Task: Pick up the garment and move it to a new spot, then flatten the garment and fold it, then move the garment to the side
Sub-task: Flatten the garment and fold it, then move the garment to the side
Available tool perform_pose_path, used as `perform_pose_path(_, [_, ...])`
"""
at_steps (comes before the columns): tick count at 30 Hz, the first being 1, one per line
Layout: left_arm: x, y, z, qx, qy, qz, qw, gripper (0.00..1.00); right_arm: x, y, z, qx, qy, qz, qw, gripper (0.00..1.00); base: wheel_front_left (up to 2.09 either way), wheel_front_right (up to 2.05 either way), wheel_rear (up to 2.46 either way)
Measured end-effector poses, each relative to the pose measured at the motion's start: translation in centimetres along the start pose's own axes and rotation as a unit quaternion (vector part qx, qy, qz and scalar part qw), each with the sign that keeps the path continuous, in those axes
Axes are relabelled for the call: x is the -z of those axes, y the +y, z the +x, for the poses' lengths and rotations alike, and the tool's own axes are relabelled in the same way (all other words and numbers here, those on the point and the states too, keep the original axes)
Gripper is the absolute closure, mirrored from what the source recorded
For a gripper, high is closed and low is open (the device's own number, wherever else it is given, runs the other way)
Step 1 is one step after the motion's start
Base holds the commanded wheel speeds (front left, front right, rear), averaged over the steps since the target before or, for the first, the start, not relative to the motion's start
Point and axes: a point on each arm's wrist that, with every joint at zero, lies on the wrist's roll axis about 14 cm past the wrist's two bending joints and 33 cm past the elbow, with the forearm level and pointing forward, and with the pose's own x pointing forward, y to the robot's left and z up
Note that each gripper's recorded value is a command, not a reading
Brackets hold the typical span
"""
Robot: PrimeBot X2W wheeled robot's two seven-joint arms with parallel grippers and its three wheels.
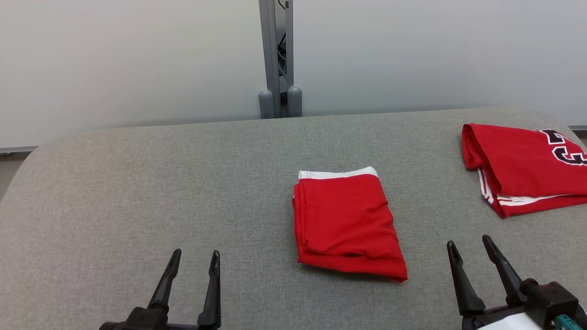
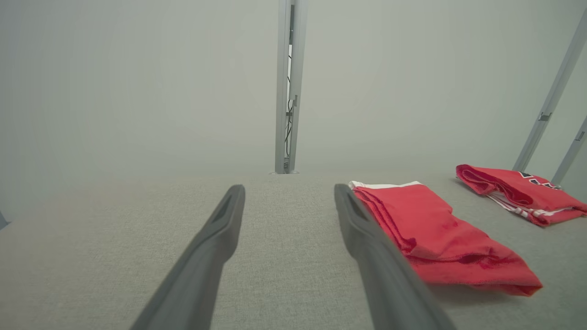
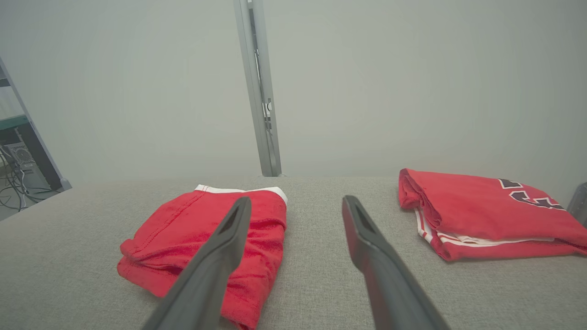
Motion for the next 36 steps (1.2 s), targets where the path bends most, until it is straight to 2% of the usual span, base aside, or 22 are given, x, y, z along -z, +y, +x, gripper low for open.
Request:
perform_pose_path(24, [0.8,0.7,-0.5,-0.004,0.013,-0.002,1.0,0.0,1.3,0.7,0.2,-0.003,0.018,0.015,1.0,0.0,0.0,0.0,0.0])
perform_pose_path(28, [0.9,0.6,-0.3,-0.002,0.014,-0.002,1.0,0.0,3.1,1.2,1.1,-0.01,0.045,0.04,0.998,0.0,0.0,0.0,0.0])
perform_pose_path(32, [1.2,0.2,-0.1,0.005,0.02,-0.004,1.0,0.0,4.4,1.2,3.1,0.001,0.064,0.101,0.993,0.0,0.0,0.0,0.0])
perform_pose_path(36, [1.2,0.4,0.4,0.004,0.02,-0.005,1.0,0.0,6.3,1.9,5.3,0.009,0.105,0.2,0.974,0.0,0.0,0.0,0.0])
